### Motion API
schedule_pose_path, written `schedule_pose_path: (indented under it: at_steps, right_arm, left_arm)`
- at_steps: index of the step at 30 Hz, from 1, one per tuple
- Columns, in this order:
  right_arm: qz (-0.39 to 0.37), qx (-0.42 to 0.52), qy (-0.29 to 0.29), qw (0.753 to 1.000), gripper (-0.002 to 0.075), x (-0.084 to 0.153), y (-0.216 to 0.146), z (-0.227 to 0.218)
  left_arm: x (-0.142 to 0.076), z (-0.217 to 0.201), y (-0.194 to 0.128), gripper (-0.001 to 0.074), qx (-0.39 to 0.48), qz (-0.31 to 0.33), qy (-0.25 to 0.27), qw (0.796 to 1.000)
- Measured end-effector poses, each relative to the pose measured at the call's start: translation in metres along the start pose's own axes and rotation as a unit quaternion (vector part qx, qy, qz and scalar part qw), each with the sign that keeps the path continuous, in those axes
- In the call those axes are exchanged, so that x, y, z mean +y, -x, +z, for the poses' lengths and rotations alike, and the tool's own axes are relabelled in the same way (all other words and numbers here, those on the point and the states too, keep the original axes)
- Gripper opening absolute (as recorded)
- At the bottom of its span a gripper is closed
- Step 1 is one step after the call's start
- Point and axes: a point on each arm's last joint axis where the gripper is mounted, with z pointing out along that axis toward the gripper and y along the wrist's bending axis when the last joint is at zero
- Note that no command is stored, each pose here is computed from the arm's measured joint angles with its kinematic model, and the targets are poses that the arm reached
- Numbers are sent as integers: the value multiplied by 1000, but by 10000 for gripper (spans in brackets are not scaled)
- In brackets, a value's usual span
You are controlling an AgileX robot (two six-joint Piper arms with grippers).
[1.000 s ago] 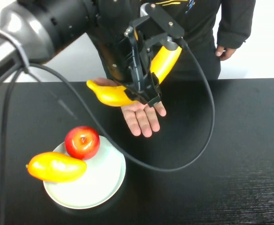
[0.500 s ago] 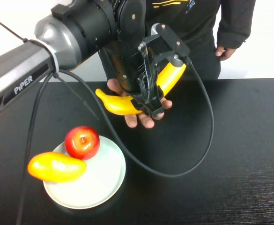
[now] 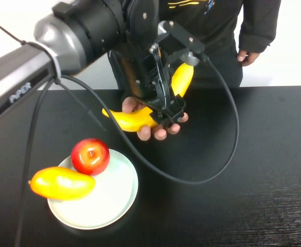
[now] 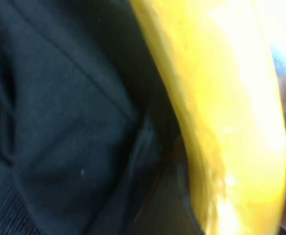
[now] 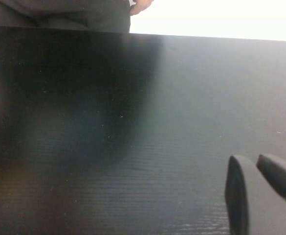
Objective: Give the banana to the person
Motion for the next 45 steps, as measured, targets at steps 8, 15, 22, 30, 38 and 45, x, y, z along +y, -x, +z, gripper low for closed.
schedule_pose_path:
  at_steps: [8, 15, 22, 30, 38, 45]
  right_arm:
    - [0, 0, 0, 1000, -7, 0, 0, 0]
    - [0, 0, 0, 1000, -7, 0, 0, 0]
    - [0, 0, 0, 1000, -7, 0, 0, 0]
    - [0, 0, 0, 1000, -7, 0, 0, 0]
    - [0, 0, 0, 1000, -7, 0, 0, 0]
    - [0, 0, 0, 1000, -7, 0, 0, 0]
  left_arm:
    - [-3, -50, -5, 531, -50, -29, 21, 998]
    - [-6, -106, -20, 168, -99, -90, 58, 989]
    - [-14, -158, -46, 9, -142, -96, 93, 981]
    - [-50, -176, -126, -1, -170, -111, 97, 974]
    - [-89, -166, -214, -1, -274, -161, 106, 942]
    - [-111, -136, -265, -2, -260, -179, 98, 944]
